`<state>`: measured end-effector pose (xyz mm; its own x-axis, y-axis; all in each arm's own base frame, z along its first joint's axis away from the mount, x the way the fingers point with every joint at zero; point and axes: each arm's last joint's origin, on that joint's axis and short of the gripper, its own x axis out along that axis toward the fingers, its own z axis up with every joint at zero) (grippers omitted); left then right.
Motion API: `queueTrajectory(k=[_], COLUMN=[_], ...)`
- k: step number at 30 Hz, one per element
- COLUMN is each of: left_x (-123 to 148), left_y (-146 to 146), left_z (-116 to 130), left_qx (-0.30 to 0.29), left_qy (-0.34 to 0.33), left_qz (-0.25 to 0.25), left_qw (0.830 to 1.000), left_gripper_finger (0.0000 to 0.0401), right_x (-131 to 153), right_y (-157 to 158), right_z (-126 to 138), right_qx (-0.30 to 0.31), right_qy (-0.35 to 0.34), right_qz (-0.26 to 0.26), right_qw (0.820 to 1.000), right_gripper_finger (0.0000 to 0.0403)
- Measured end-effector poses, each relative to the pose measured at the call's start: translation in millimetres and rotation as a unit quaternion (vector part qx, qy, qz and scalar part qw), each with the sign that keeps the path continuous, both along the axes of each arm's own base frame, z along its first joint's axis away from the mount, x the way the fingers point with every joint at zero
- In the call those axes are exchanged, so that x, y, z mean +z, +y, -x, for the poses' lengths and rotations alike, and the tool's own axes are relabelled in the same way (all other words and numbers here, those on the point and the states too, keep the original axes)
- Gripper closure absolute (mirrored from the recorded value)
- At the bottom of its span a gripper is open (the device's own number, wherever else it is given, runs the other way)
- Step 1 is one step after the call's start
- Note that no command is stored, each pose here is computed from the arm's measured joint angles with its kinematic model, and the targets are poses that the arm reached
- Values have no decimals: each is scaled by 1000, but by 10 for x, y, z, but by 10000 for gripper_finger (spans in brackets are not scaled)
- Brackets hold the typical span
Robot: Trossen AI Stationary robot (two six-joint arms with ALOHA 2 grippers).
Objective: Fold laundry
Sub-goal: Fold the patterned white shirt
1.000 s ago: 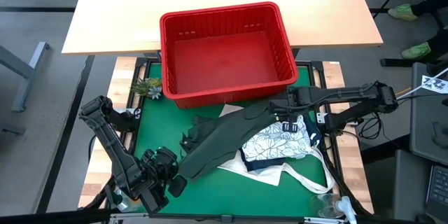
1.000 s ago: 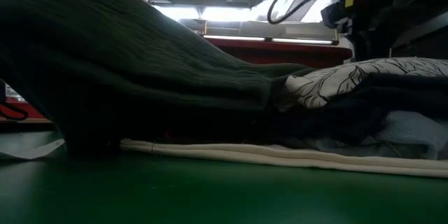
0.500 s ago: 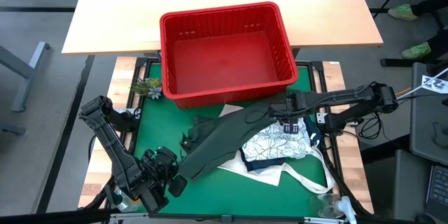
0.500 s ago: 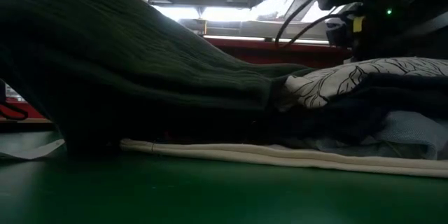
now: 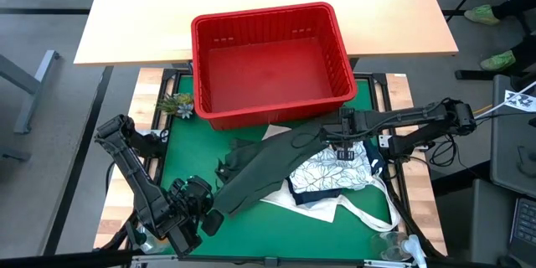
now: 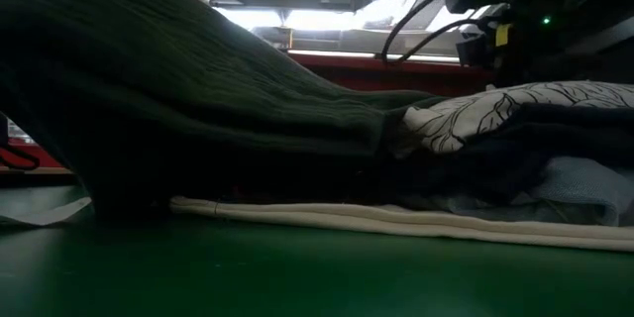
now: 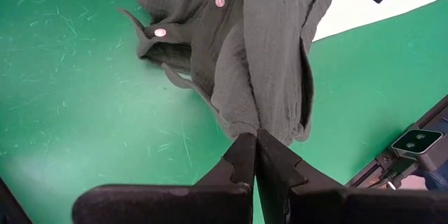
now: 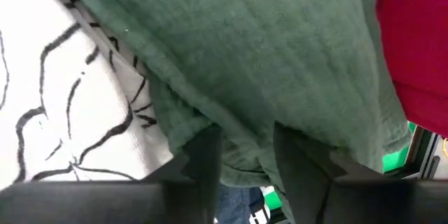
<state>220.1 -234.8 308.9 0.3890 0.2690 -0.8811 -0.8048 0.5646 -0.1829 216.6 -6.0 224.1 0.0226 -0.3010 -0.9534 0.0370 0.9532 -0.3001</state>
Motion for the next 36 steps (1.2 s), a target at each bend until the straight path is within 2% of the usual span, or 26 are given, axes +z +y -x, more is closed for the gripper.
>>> queueTrajectory(k=[11, 17, 20, 26, 33, 36], left_x=[0, 1, 14, 35, 141, 246], left_y=[1, 1, 6, -23, -125, -128], left_z=[-1, -2, -7, 25, 157, 239], left_qx=[0, 0, -1, -8, -18, -14], left_qy=[0, -3, -36, -82, -93, -94], left_qz=[0, -3, -31, -70, -56, -59], left_qw=[1000, 1000, 999, 994, 994, 994], left_gripper_finger=[401, 401, 401, 401, 401, 401], right_x=[-1, 14, 121, 479, 990, 1244], right_y=[0, 1, 30, 125, 268, 345], right_z=[0, 27, 19, -24, 45, 66], right_qx=[0, 2, 8, 28, 40, 50], right_qy=[1, 17, 21, 8, -1, -43], right_qz=[0, -1, -9, -13, -15, -30], right_qw=[1000, 1000, 1000, 999, 999, 997], right_gripper_finger=[395, 394, 398, 400, 400, 401])
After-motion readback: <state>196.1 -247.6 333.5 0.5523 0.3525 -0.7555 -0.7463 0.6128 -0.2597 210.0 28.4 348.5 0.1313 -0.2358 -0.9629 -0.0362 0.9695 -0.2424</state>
